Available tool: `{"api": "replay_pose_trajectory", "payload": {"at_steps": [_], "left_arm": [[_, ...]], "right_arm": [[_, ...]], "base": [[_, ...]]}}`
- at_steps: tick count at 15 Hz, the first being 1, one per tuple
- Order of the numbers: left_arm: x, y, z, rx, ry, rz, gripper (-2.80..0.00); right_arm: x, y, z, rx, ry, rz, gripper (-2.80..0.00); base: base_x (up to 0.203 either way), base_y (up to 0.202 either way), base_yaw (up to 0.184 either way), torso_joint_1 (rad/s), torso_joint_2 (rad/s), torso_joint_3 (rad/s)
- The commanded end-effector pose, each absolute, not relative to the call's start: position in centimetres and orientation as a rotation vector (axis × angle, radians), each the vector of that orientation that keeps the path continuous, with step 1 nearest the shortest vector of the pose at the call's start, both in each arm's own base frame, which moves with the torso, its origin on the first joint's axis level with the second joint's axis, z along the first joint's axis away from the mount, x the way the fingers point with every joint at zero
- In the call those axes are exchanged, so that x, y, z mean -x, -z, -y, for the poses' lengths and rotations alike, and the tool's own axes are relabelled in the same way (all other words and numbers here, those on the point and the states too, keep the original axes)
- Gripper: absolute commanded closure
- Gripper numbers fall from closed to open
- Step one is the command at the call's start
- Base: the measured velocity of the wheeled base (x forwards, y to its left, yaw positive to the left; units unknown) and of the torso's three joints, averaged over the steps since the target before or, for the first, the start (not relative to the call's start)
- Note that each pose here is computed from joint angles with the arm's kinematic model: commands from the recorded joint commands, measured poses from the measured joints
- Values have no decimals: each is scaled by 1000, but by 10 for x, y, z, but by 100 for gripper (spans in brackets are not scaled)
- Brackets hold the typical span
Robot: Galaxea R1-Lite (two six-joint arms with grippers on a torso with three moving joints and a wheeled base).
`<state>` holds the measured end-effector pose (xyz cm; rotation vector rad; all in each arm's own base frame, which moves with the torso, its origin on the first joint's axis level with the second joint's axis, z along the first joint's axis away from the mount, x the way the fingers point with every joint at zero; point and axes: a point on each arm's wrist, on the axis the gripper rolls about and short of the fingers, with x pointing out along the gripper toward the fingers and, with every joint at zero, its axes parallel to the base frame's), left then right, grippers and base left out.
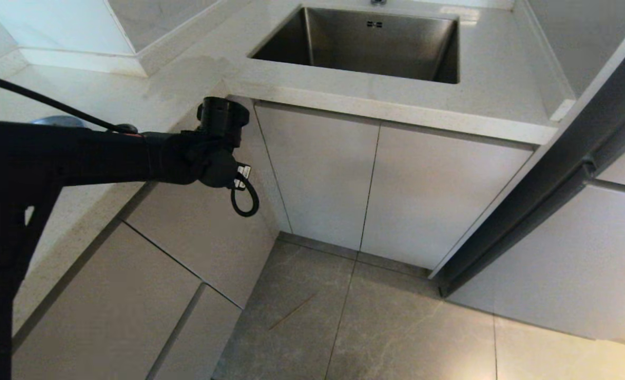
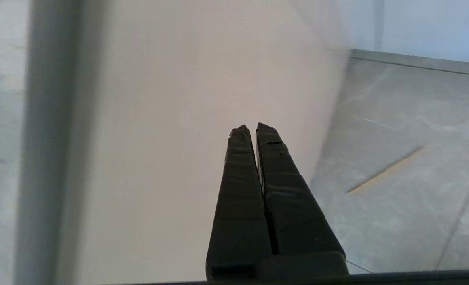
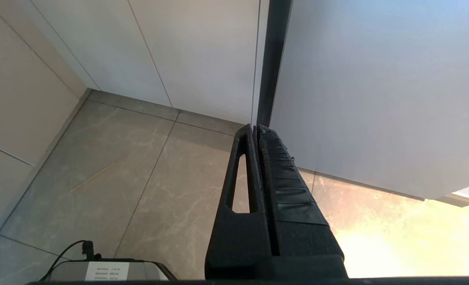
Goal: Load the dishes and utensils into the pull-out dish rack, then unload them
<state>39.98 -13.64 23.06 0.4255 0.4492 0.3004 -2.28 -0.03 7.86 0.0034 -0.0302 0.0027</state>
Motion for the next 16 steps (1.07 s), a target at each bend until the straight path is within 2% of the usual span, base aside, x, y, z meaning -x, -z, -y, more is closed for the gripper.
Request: {"api": "replay_pose_trajectory", "payload": {"at_steps": [1,8,13,16], "left_arm": [[-392,-234,145,-429,-280,-439,0],[-349,-265,156,-380,-117,-373,0],[-301,-312,156,-199,91,-262,0],[-267,-338,142,-139,121,-215,0]], "right_arm": [[22,-76,0,-3,-3,23,0],[22,-76,0,-3,-3,23,0],[22,-76,0,-3,-3,21,0],[22,-76,0,-3,-3,23,0]], "base": [[0,0,0,0,0,0],[0,0,0,0,0,0],[0,0,0,0,0,0],[0,0,0,0,0,0]]}}
